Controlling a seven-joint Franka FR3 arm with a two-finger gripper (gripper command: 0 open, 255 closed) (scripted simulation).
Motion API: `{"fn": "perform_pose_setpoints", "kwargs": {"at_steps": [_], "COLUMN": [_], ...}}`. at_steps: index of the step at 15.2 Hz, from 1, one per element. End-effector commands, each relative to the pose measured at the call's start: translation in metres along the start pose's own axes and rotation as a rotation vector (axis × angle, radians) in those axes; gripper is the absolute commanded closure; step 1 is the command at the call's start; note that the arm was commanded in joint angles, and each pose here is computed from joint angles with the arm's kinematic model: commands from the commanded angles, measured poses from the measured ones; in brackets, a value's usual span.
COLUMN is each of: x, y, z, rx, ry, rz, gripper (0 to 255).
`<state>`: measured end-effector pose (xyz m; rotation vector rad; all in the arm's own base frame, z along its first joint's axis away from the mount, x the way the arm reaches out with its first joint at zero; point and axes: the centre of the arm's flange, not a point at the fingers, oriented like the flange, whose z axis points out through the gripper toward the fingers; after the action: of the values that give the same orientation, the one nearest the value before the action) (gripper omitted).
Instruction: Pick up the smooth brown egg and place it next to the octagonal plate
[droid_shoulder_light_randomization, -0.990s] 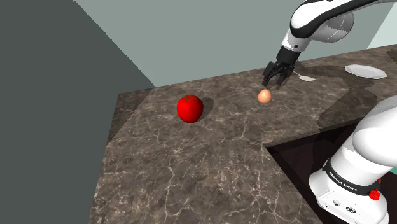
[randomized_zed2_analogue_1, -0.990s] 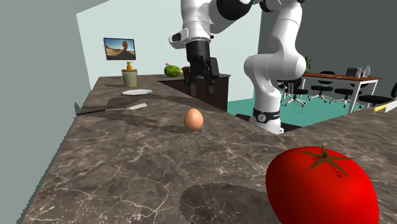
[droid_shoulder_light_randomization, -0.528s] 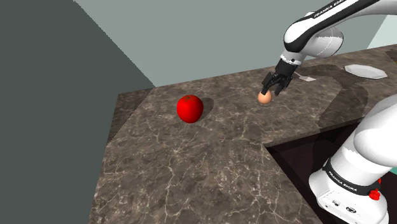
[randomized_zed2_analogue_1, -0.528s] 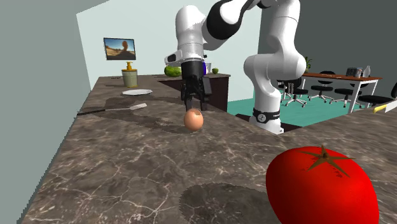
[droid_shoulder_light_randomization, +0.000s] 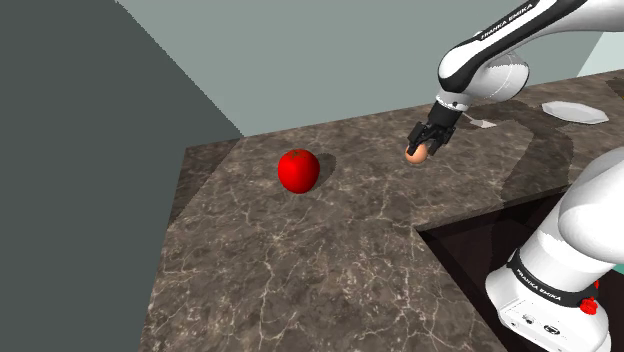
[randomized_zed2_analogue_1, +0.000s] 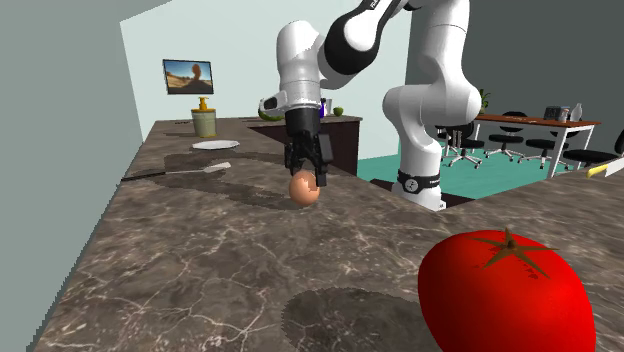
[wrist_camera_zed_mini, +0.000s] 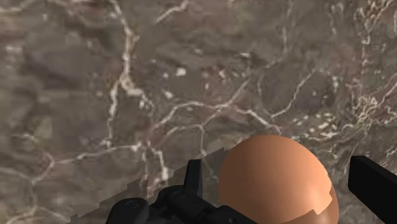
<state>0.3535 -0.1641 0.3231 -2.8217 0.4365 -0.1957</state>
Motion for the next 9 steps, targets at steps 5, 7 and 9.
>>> {"fn": "perform_pose_setpoints", "kwargs": {"at_steps": [5, 7, 9], "x": [0.0, 0.0, 0.0001], "y": [0.0, 0.0, 0.0], "z": [0.0001, 0.0001, 0.0], "rx": [0.0, 0.0, 0.0], "ry": [0.0, 0.0, 0.0], "rz": [0.0, 0.0, 0.0], "gripper": [255, 255, 255]}}
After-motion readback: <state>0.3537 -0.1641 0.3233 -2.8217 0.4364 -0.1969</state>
